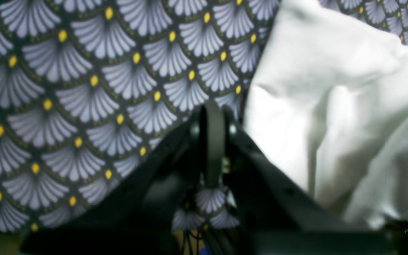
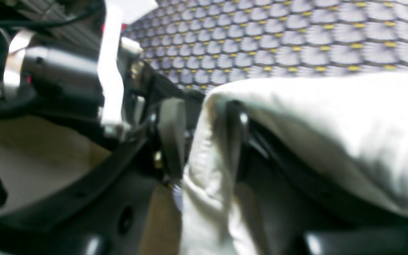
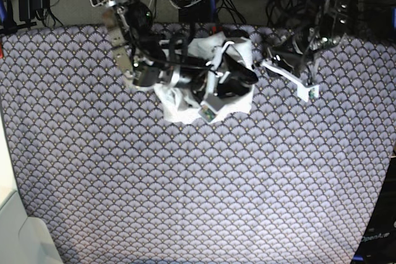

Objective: Fold the T-shirt properly

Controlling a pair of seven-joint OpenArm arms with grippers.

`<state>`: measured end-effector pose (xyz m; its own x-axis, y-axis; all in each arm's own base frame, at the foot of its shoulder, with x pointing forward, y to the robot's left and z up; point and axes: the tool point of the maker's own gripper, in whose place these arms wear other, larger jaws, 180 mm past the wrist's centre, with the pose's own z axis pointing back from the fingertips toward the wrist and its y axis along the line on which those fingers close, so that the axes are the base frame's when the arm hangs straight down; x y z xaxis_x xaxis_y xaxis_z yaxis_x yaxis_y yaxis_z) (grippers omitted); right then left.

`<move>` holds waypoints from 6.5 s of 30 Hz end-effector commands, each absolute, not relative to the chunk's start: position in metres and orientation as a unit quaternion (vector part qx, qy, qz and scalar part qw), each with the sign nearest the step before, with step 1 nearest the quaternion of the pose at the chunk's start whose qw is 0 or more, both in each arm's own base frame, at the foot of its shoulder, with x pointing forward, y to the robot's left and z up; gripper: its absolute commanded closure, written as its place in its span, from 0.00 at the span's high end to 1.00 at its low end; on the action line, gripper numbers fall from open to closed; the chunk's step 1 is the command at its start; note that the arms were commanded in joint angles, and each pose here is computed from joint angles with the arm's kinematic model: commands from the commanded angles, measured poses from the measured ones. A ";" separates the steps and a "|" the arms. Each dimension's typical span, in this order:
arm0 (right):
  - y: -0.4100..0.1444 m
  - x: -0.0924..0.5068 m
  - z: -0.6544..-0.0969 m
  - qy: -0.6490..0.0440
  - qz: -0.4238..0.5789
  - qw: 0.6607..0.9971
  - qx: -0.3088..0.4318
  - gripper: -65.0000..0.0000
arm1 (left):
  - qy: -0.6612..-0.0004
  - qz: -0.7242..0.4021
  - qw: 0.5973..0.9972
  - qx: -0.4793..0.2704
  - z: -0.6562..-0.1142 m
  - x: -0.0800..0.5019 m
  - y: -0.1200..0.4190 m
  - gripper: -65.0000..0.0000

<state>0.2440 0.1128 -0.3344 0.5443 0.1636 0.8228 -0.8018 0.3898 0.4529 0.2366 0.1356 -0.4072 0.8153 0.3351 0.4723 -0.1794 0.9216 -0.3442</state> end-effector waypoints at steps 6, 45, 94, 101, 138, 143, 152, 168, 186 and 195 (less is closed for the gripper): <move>0.136 0.251 -0.333 -0.341 0.352 0.737 0.465 0.44 | -0.273 0.132 0.942 -0.141 -0.406 0.230 0.139 0.01; 0.034 0.280 -0.272 -0.455 0.487 0.715 0.212 0.10 | -0.249 0.141 0.950 -0.122 -0.426 0.223 0.150 0.01; 0.100 0.234 -0.351 -0.377 0.394 0.750 0.374 0.20 | -0.298 0.146 0.938 -0.103 -0.391 0.237 0.186 0.01; 0.122 0.242 -0.366 -0.367 0.372 0.750 0.406 0.20 | -0.291 0.184 0.932 -0.117 -0.381 0.236 0.210 0.01; 0.042 0.261 -0.348 -0.430 0.375 0.749 0.337 0.20 | -0.283 0.202 0.930 -0.121 -0.375 0.235 0.220 0.01; 0.057 0.259 -0.375 -0.395 0.365 0.764 0.356 0.20 | -0.282 0.202 0.930 -0.121 -0.376 0.234 0.220 0.01; 0.059 0.259 -0.377 -0.405 0.355 0.757 0.370 0.20 | -0.282 0.202 0.930 -0.121 -0.376 0.234 0.220 0.01; 0.029 0.259 -0.344 -0.434 0.389 0.747 0.321 0.20 | -0.318 0.210 0.906 -0.183 -0.350 0.244 0.175 0.27; 0.001 0.256 -0.357 -0.413 0.407 0.760 0.292 0.20 | -0.283 0.184 0.878 -0.341 -0.351 0.278 0.112 1.00; -0.010 0.264 -0.356 -0.420 0.399 0.766 0.279 0.20 | -0.220 0.164 0.896 -0.348 -0.385 0.266 0.082 1.00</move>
<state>0.2567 -0.0116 -0.3688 0.3613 0.4026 0.8411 -0.8417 0.5289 0.1084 0.2564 0.0848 -0.3970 0.8577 0.4467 0.2547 -0.1721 0.7162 -0.6763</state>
